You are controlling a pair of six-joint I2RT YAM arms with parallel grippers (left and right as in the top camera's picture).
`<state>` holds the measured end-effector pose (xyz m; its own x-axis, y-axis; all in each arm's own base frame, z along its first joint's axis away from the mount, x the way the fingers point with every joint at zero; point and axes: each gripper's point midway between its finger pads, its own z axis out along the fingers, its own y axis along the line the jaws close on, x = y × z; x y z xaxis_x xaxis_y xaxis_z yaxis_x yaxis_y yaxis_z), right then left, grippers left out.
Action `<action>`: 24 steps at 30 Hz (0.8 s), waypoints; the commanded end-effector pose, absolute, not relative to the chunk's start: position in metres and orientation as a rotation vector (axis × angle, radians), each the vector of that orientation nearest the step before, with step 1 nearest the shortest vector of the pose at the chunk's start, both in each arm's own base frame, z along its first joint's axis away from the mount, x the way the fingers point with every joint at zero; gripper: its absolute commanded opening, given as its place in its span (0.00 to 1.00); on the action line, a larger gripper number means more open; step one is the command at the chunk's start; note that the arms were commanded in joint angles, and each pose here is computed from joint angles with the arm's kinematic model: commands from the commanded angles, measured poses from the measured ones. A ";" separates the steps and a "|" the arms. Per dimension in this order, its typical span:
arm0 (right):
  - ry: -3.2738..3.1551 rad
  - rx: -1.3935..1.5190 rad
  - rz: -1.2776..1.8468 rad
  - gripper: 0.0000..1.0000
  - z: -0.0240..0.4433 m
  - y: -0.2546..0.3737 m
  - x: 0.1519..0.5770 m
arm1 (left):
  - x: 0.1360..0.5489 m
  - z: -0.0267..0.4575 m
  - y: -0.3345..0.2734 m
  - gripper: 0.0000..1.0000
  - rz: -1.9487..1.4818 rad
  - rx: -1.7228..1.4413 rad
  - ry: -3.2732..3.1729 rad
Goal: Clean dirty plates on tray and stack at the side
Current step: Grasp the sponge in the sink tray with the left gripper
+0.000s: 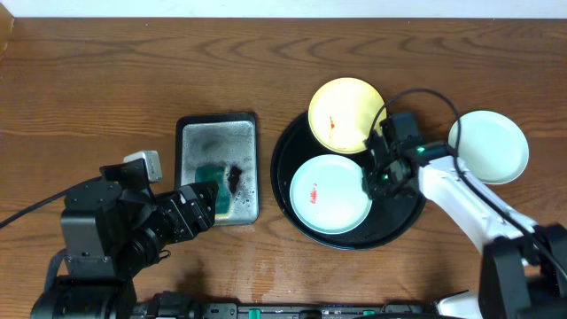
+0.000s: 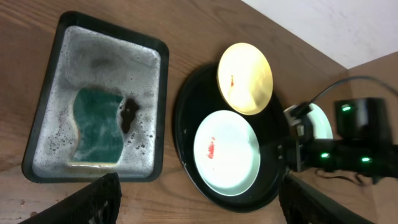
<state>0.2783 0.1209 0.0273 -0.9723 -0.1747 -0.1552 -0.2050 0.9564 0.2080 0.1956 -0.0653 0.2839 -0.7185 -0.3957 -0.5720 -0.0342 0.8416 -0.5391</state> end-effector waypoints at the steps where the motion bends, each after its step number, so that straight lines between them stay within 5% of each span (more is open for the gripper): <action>1: 3.006 -0.301 0.442 0.29 0.013 0.134 0.269 | 0.201 0.269 -0.058 0.82 -0.596 -0.329 2.353; 6: 3.021 -0.253 0.364 0.27 0.002 0.126 0.274 | 0.204 0.243 -0.059 0.74 -0.559 -0.291 2.486; 9: 3.033 -0.237 0.308 0.01 -0.003 0.120 0.274 | 0.209 0.234 -0.060 0.80 -0.570 -0.310 2.533; 10: 3.034 -0.232 0.297 0.01 -0.003 0.119 0.275 | 0.208 0.230 -0.060 0.87 -0.568 -0.318 2.559; 24: 3.025 -0.113 0.160 0.01 -0.005 0.103 0.282 | 0.223 0.102 -0.041 0.68 -0.319 -0.455 2.943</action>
